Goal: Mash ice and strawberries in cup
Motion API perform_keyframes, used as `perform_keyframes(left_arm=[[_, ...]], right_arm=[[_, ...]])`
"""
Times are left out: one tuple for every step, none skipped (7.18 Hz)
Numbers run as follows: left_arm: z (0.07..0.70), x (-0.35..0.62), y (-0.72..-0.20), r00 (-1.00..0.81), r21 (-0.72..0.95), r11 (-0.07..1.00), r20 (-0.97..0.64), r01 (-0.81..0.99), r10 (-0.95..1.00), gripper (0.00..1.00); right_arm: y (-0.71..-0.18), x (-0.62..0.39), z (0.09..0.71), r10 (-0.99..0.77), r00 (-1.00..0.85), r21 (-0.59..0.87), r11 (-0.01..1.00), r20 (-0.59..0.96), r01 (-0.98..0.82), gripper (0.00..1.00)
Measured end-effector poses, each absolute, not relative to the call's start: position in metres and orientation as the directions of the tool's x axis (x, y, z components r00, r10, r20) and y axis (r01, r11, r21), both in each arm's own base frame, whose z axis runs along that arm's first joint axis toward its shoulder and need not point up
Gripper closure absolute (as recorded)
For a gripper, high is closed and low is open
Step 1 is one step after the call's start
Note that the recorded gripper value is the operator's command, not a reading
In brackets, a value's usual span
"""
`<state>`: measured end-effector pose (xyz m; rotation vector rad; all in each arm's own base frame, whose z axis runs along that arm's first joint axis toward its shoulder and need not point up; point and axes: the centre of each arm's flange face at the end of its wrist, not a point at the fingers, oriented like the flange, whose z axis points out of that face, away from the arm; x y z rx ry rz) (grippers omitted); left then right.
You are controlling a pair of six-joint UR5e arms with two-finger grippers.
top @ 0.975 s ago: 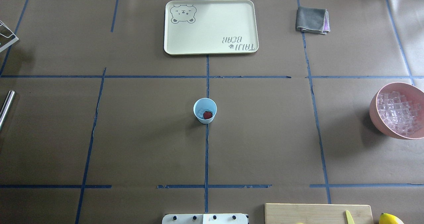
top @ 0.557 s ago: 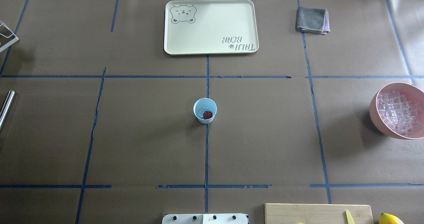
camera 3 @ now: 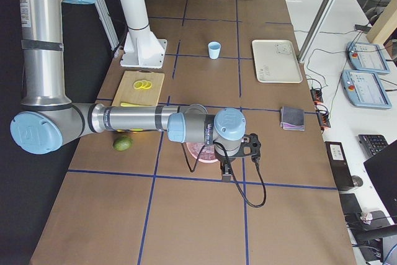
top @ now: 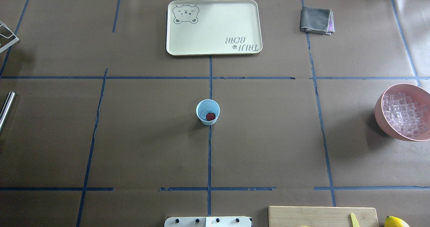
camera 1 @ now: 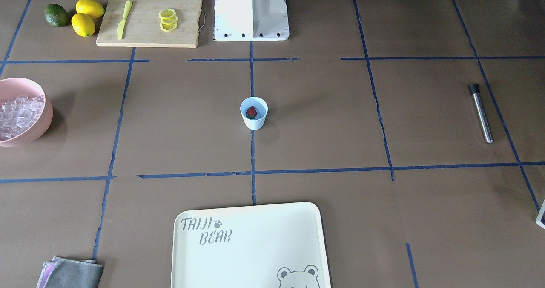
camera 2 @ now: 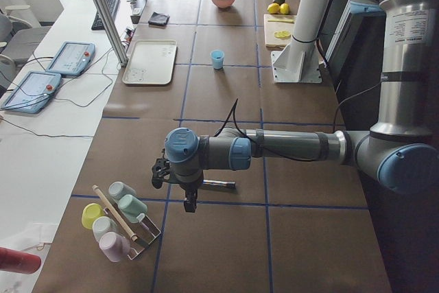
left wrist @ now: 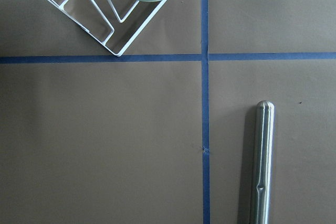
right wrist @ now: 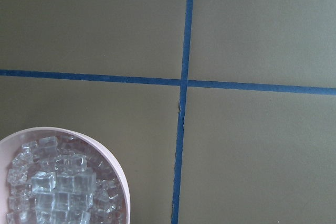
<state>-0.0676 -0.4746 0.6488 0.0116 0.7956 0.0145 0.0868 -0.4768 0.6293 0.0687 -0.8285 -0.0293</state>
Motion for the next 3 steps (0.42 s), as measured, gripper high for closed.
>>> perform_keyframes(left_arm=[[0.649, -0.0676, -0.4746, 0.7, 0.016, 1.0, -0.714, -0.009, 0.017, 0.0], [0.6491, -0.0676, -0.4746, 0.7, 0.015, 1.0, -0.714, -0.009, 0.017, 0.0], [0.6491, -0.0676, -0.4746, 0.7, 0.016, 1.0, -0.714, -0.009, 0.017, 0.0]], right_arm=[[-0.4757, 0.0867, 0.633, -0.048, 0.675, 0.065, 0.998, 0.736, -0.001, 0.01], [-0.4754, 0.0867, 0.6351, -0.045, 0.675, 0.061, 0.998, 0.736, 0.0, 0.01], [-0.4759, 0.0867, 0.6349, -0.046, 0.675, 0.062, 0.998, 0.736, 0.0, 0.01]])
